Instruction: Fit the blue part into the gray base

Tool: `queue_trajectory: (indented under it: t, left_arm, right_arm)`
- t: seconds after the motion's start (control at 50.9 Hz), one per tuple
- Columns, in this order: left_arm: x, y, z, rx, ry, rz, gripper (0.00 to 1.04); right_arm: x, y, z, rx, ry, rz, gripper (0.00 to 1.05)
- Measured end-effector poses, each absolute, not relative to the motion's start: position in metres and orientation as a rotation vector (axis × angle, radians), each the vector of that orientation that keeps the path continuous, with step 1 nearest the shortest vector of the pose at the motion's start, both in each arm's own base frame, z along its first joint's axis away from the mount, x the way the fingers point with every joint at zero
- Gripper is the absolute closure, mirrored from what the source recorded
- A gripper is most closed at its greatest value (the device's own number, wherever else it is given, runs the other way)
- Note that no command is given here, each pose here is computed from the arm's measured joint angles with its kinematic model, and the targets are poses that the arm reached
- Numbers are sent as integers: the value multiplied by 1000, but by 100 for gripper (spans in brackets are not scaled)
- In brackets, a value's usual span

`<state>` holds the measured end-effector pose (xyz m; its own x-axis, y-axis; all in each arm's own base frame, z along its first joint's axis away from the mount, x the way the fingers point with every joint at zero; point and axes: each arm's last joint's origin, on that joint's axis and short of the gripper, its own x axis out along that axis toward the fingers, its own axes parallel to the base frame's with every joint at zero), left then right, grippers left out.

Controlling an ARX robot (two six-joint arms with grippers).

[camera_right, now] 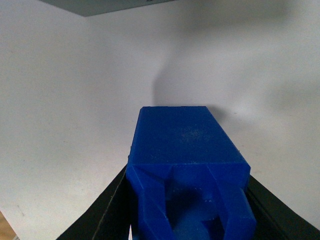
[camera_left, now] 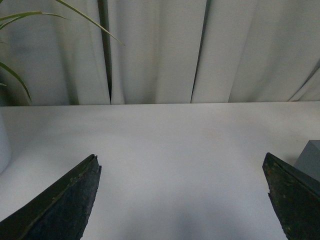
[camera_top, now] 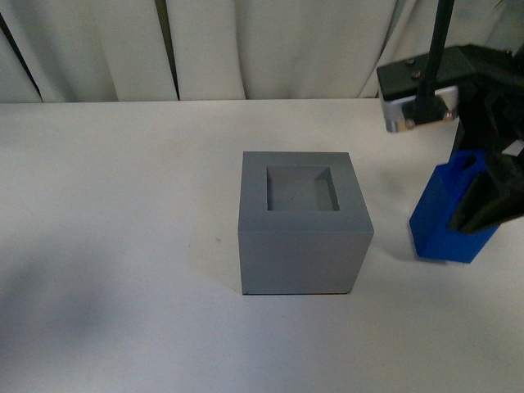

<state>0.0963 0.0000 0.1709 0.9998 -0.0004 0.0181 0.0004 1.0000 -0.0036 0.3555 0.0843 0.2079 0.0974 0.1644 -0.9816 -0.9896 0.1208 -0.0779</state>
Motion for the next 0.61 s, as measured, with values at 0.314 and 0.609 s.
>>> queue_trajectory:
  t: [0.314,0.609]
  left_arm:
    - [96,0,171,-4,-18,0,6]
    - [96,0,171,-4,-18,0,6]
  right_arm:
    - [357,101,286,-1065,921,1140,58]
    - [349,148,301,-1083,843,1234,58]
